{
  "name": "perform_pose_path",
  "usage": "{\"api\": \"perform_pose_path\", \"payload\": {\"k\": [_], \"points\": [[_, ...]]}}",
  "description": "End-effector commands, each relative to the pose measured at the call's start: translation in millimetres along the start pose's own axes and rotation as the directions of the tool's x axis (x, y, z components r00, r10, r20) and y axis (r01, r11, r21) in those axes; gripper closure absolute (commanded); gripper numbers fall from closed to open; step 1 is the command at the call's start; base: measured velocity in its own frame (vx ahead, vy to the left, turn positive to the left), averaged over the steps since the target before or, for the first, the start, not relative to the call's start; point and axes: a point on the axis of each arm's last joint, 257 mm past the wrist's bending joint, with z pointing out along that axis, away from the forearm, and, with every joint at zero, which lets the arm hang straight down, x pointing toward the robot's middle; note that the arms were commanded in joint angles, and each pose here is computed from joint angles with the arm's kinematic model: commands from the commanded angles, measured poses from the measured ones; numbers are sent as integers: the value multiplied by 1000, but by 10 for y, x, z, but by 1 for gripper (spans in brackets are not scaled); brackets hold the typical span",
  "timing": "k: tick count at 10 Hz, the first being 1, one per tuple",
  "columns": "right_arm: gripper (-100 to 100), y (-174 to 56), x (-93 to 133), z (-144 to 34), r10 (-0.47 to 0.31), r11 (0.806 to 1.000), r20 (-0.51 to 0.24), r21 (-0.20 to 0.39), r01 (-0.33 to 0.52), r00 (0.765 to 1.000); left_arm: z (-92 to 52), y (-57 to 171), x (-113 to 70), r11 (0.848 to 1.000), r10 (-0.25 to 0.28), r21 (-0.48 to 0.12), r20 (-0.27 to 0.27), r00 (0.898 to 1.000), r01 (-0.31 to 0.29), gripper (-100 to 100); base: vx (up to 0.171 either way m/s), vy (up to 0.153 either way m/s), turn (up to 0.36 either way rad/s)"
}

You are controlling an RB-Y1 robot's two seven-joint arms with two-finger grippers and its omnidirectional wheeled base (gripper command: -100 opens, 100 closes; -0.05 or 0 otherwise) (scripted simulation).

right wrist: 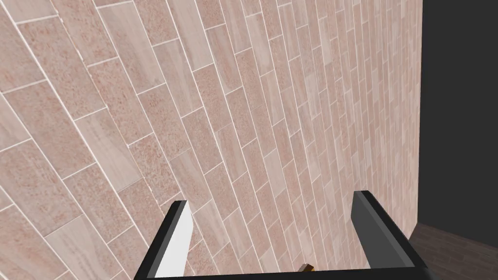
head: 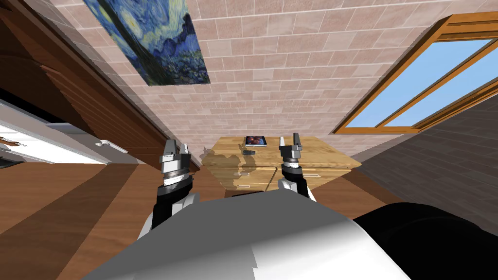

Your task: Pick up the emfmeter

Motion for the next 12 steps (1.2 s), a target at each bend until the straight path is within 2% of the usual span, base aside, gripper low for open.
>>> {"api": "perform_pose_path", "payload": {"k": [1, 6, 12], "points": [[-100, 20, 48, 10, 3, 1000, -39, -5, -4, 999, 0, 0, 0, 1000, 0, 0, 0, 1000, 0, 0, -123, -2, 0], [-100, -48, 189, -15, 16, 1000, -156, 5, -15, 988, 1, 0, 1, 1000, 0, 0, 0, 1000, 0, 0, -191, -4, 43], [-100, -246, 303, -126, 0, 999, -282, 52, 15, 959, 0, 0, 0, 1000, 0, 0, 0, 1000, 0, 0, -103, 19, 66]]}}
